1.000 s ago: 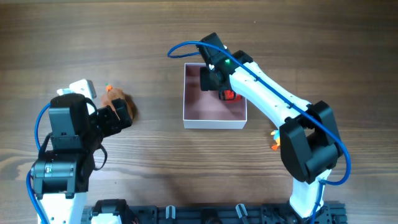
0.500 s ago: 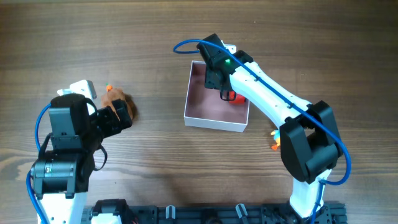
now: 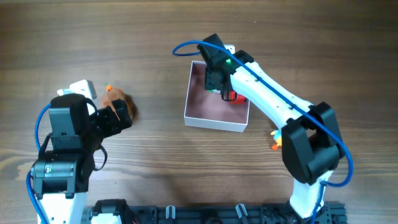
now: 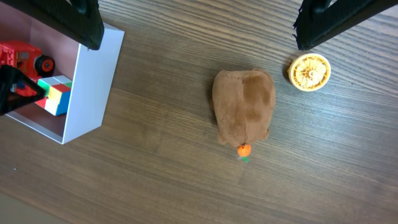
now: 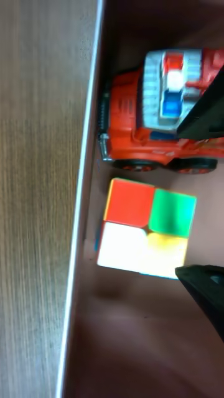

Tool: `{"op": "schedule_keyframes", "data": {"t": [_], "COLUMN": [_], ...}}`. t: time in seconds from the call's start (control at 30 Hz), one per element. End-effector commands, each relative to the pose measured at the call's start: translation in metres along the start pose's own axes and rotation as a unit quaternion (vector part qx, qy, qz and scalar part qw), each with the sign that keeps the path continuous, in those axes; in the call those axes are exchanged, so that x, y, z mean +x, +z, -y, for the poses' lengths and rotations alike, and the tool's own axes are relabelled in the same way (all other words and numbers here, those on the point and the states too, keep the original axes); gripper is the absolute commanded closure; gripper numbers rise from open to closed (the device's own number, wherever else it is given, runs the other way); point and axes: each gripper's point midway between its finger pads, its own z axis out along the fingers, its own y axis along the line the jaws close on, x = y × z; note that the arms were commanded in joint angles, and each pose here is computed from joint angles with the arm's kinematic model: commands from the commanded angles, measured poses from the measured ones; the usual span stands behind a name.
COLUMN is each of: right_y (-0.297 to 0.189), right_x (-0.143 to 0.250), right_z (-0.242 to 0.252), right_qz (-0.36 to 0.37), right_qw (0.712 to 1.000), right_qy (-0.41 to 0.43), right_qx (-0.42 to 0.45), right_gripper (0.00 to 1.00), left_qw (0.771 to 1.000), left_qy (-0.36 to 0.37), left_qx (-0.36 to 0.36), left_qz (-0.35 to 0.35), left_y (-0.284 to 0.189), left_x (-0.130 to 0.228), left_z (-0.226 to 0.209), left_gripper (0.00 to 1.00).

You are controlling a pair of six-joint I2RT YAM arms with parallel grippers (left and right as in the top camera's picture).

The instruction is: Pack container

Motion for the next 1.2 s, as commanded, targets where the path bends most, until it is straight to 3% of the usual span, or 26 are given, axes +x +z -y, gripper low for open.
{"op": "schedule_keyframes", "data": {"t": [0.0, 0.07, 0.1, 0.2, 0.33, 0.5, 0.63, 1.17], "right_y": [-0.090, -0.121, -0.123, -0.094, -0.035, 0.022, 0.040, 0.037], "right_x": [-0.045, -0.053, -0.048, -0.029, 0.005, 0.022, 0.011, -0.015], "right_z": [0.014, 0.048, 0.076, 0.113, 0.132, 0.094, 0.076, 0.052], "right_qz": [0.102, 0.132, 0.119, 0.053, -0.034, -0.098, -0.082, -0.026], "right_qw": [0.994, 0.991, 0.989, 0.989, 0.987, 0.993, 0.994, 0.990], "right_qy": [-0.009, 0.032, 0.072, 0.123, 0.144, 0.054, 0.038, -0.027], "right_qx": [-0.021, 0.014, 0.042, 0.065, 0.070, -0.025, -0.068, -0.135], "right_gripper": [0.48, 0.63, 0.82, 0.95, 0.95, 0.94, 0.92, 0.86], "left_qw": [1.000, 1.000, 1.000, 1.000, 1.000, 1.000, 1.000, 1.000], "left_qy": [-0.007, -0.007, -0.007, -0.007, -0.007, -0.007, -0.008, -0.008], "left_qx": [0.005, 0.005, 0.005, 0.005, 0.005, 0.005, 0.005, 0.004], "left_qz": [0.006, 0.006, 0.006, 0.006, 0.006, 0.005, 0.004, 0.004], "left_y": [-0.003, -0.003, -0.003, -0.003, -0.003, -0.003, -0.003, -0.003], "left_x": [-0.006, -0.006, -0.006, -0.006, -0.006, -0.006, -0.005, -0.005], "left_z": [0.002, 0.002, 0.002, 0.002, 0.002, 0.002, 0.002, 0.001], "left_gripper": [0.00, 0.00, 0.00, 0.00, 0.00, 0.00, 0.00, 0.00]}}
